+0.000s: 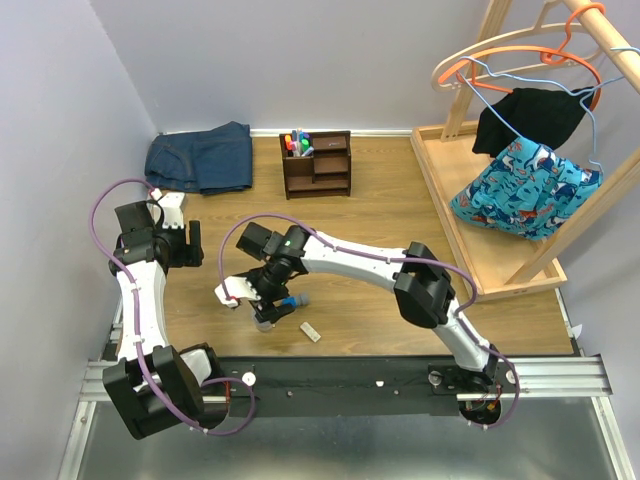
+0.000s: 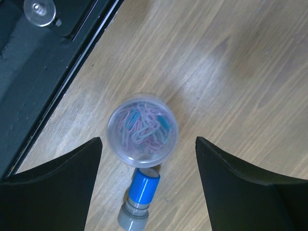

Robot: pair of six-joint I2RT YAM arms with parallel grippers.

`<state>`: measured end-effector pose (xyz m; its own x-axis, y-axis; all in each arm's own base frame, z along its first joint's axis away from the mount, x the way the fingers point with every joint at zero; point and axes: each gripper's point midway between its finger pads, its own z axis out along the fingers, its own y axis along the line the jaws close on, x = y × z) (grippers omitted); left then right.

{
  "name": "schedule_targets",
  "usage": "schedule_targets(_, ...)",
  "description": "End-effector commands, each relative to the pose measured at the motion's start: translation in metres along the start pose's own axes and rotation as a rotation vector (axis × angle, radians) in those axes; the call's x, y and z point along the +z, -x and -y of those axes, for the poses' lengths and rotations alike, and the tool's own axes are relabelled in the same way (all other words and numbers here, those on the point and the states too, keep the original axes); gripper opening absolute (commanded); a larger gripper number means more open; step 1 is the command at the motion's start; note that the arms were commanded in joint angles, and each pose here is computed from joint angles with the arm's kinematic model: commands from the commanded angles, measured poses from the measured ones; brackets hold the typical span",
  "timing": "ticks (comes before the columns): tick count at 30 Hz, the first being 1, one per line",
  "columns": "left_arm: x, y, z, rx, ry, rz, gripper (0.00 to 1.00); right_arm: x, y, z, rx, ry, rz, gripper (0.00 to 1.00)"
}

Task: Sort the stationery into containers
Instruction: Pick up the stationery from the center of the board.

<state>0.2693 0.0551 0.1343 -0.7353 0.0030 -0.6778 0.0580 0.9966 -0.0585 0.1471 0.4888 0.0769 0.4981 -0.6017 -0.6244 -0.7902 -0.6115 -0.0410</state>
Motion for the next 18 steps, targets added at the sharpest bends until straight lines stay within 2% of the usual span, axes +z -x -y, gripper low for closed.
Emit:
schedule_targets(1,-0.0035,-0.0023,-0.0038,0.010,0.020,-0.003,0.81,0.0128,0.0073,0.0085,-0.012,-0.014,0.011,0.86)
schedule_targets(12,-0.0019,-0.0016,-0.0057,0.005,0.024,-0.001,0.81,0.0184,0.0025,0.0032,0.000,0.013,0.009,0.85)
schedule_targets(18,-0.0003,-0.0020,-0.0060,0.003,0.021,-0.003,0.81,0.0198,0.0028,0.0054,0.001,0.004,0.013,0.79)
